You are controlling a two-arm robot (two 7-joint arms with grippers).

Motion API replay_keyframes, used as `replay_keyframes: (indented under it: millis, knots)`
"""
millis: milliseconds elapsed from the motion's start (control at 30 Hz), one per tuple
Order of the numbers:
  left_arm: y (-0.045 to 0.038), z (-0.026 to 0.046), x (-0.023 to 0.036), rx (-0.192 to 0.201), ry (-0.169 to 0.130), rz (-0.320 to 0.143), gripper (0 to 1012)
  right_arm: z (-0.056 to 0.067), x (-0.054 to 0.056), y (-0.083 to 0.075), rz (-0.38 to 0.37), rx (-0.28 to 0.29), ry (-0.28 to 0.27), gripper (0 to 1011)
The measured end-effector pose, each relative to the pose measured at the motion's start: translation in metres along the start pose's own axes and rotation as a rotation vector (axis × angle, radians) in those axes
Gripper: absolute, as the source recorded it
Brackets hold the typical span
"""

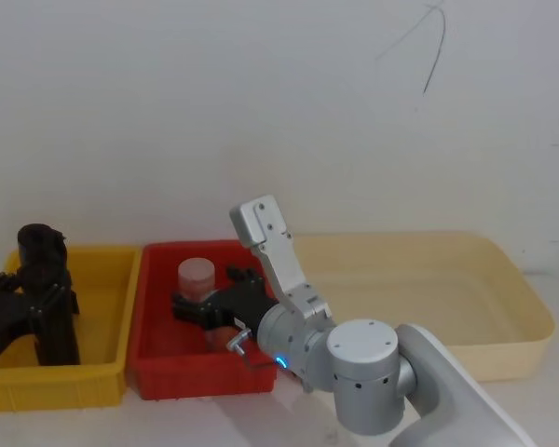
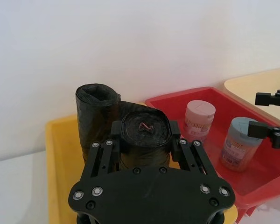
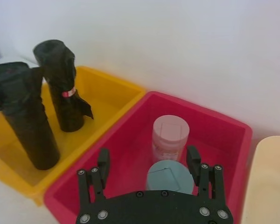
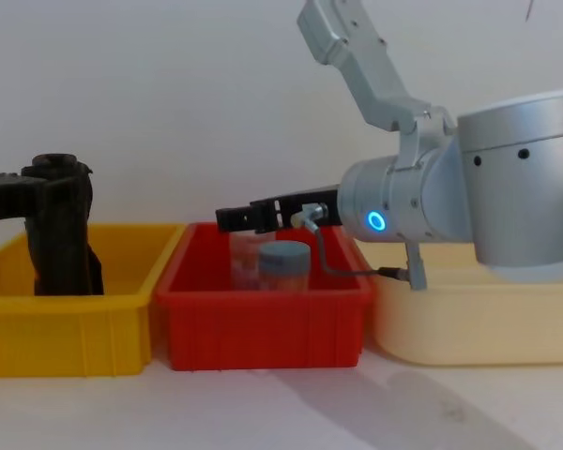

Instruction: Pick up the garbage bag with the one hand and transfer it to the other hand.

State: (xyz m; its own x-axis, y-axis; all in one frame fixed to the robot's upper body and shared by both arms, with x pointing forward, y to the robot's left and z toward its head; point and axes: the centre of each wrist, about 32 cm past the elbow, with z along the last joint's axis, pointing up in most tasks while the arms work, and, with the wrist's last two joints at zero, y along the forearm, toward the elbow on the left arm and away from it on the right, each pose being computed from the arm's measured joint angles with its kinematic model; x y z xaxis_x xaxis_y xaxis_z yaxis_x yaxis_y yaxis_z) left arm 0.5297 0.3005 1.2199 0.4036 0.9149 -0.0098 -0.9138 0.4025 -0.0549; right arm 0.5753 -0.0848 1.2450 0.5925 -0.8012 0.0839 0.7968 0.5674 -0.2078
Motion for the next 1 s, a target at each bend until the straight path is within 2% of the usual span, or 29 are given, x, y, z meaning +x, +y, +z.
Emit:
replay_keyframes:
  millis: [467,767,1000]
  knots:
    - [0.0,0.0,0.0,0.0,0.0,0.0,553,-0.001,0.014,0.008,-0.02,-0.059,-0.043,1000]
    - [0.0,0.0,0.0,0.0,0.0,0.0,553,-0.001,0.016,0.004,0.001,-0.112,-0.054,1000]
    - [0.0,0.0,0.0,0.0,0.0,0.0,554,-0.002,0.016,0.003,0.003,-0.132,-0.056,999]
